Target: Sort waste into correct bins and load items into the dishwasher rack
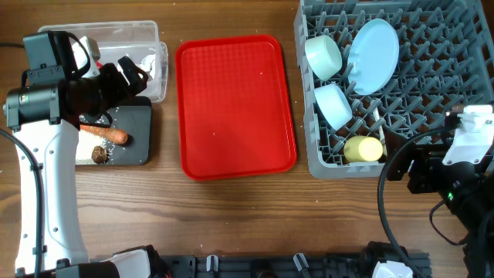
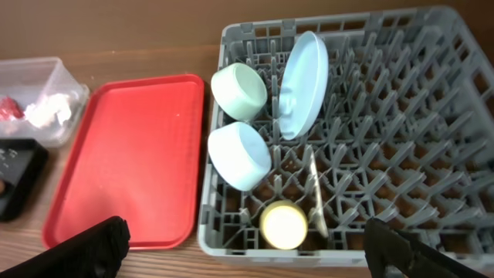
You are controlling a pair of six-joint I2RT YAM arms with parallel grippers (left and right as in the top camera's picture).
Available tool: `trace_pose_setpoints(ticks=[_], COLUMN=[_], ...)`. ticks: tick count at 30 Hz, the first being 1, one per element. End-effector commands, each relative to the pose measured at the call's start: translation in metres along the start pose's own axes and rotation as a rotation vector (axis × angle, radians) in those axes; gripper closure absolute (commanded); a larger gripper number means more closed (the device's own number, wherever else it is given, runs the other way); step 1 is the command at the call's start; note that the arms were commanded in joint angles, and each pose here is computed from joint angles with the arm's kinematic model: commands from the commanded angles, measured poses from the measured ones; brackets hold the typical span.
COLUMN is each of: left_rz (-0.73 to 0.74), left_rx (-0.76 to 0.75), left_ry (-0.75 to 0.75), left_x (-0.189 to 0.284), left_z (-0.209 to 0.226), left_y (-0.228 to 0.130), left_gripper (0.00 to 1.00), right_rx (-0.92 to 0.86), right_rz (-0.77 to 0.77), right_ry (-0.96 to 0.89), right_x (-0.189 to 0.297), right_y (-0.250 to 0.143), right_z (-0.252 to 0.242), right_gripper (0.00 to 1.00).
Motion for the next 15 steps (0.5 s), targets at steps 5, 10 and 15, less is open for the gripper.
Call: trace_pose_setpoints(ticks=[5, 10, 15], left_rz=[-0.010, -0.010, -0.010], left_rx=[0.011, 0.011, 0.011], left_ry=[0.004, 0.004, 0.004], left_x=[0.001, 0.001, 0.001], left_z=[0.001, 0.001, 0.001], left_y=[0.003, 0.003, 0.003], left_gripper=[0.00, 0.00, 0.00], right_rx=[0.113, 0.133, 0.124], right_rz=[-0.100, -0.224, -0.484], right_ry=[0.011, 0.063, 0.098], right_x=[-0.016, -0.069, -0.121], right_y=[0.012, -0.030, -0.124], right_z=[-0.004, -0.003, 0.014], right_gripper=[0.00, 0.00, 0.00])
Point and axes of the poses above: each gripper's point midway between its finger pads, its own x axis back along the fingers, its own z axis along the line the jaws close on, y = z × x, the point moved 9 cm from there along x, back along the fingers, and after that the axes turned 5 degrees about x, right-handed, at the moved point
